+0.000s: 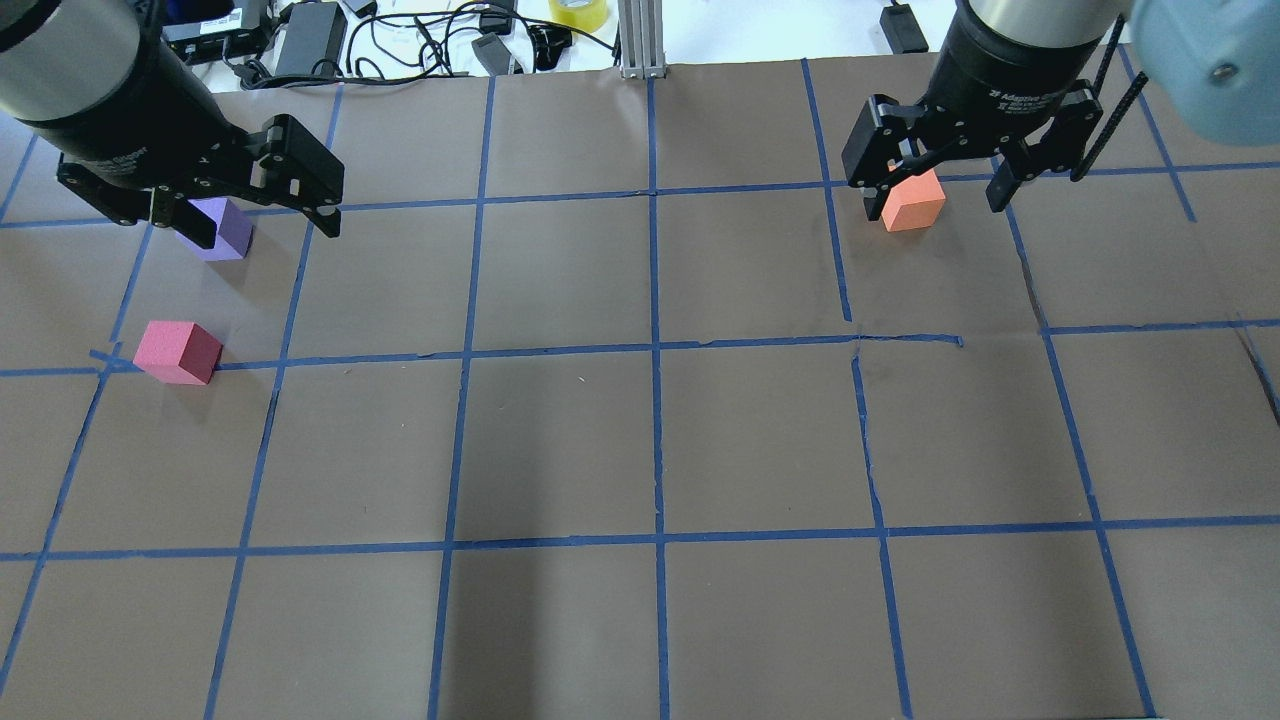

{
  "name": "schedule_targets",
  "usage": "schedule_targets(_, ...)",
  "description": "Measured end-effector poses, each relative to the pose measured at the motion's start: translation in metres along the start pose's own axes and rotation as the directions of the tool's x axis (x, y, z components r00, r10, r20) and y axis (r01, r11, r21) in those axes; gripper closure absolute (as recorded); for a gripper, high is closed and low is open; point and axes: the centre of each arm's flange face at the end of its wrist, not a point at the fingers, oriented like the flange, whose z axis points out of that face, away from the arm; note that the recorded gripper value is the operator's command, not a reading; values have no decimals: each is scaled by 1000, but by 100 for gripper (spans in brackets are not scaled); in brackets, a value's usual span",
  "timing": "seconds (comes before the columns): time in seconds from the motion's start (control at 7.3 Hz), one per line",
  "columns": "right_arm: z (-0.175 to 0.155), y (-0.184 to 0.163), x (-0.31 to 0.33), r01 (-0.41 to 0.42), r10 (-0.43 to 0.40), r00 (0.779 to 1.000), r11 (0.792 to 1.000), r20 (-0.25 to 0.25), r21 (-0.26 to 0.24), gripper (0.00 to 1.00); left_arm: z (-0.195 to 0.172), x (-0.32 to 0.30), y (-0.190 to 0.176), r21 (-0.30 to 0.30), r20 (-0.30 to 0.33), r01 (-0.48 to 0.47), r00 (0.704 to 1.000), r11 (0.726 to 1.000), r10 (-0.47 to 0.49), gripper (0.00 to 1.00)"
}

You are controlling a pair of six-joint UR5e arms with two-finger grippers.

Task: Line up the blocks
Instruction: 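Lower the open right gripper over the orange cube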

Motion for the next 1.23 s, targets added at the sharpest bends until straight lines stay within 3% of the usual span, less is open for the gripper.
schedule_targets(1.23,3,13,2,-6,6,1000,1000,-1,-15,0,2,0,0,-4,0,0,1000,1000,0,0)
